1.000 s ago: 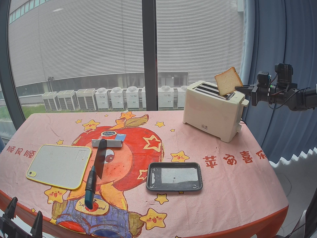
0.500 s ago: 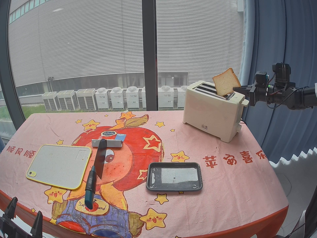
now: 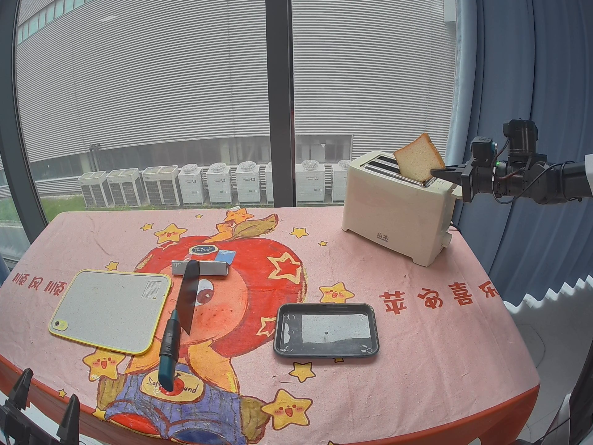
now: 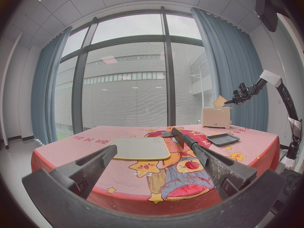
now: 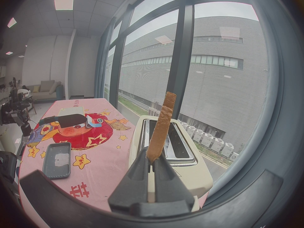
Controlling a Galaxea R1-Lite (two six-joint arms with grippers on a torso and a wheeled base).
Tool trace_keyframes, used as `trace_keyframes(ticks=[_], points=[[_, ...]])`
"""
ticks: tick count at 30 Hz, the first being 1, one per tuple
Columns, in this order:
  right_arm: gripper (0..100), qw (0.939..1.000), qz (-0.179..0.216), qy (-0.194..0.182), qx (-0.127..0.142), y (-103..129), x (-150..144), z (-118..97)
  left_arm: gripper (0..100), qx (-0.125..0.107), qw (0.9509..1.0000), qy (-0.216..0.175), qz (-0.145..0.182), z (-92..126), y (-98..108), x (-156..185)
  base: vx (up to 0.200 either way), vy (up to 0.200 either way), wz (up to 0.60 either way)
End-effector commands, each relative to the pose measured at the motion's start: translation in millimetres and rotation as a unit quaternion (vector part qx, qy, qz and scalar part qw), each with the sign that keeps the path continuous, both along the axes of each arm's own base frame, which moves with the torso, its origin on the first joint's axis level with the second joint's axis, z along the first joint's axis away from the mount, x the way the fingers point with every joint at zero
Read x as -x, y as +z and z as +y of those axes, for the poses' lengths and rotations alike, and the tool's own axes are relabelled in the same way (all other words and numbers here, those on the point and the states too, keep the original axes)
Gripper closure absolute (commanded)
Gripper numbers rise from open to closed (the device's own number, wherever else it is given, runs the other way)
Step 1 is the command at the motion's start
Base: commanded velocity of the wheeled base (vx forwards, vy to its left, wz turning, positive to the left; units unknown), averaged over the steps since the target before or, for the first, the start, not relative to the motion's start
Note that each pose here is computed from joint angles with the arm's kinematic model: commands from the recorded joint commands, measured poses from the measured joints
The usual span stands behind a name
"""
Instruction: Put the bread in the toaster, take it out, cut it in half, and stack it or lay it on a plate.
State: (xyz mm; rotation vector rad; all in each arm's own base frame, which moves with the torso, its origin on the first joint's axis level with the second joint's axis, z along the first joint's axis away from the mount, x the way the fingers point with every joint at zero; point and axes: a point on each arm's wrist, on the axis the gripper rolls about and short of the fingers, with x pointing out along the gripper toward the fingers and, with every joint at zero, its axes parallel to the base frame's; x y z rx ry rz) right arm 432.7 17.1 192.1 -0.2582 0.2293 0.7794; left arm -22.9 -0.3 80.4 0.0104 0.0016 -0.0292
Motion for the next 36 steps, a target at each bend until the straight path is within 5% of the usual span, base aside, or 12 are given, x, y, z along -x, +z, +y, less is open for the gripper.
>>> trace_keyframes(ticks=[1, 23, 24, 36], points=[[100, 1.0000, -0.005, 0.002, 0.001, 1.6, -4.4, 3.7, 0, 0.001, 1.0000, 0.000, 0.001, 0.0, -5.3, -0.1, 0.000, 0.000, 0.00], [100, 0.9998, 0.017, 0.009, 0.003, -5.7, -8.1, 13.7, 0, 0.000, 1.0000, 0.000, 0.001, 0.0, -5.3, -0.1, 0.000, 0.000, 0.00], [0, 0.9998, 0.016, 0.009, 0.004, -4.8, -7.8, 13.7, 0, 0.000, 1.0000, -0.001, 0.001, 0.0, -5.3, -0.1, 0.000, 0.000, 0.00], [0, 0.9998, -0.002, -0.019, 0.009, 14.1, 0.6, 9.2, 0, 0.000, 1.0000, 0.000, 0.001, 0.0, -5.3, -0.1, 0.000, 0.000, 0.00]])
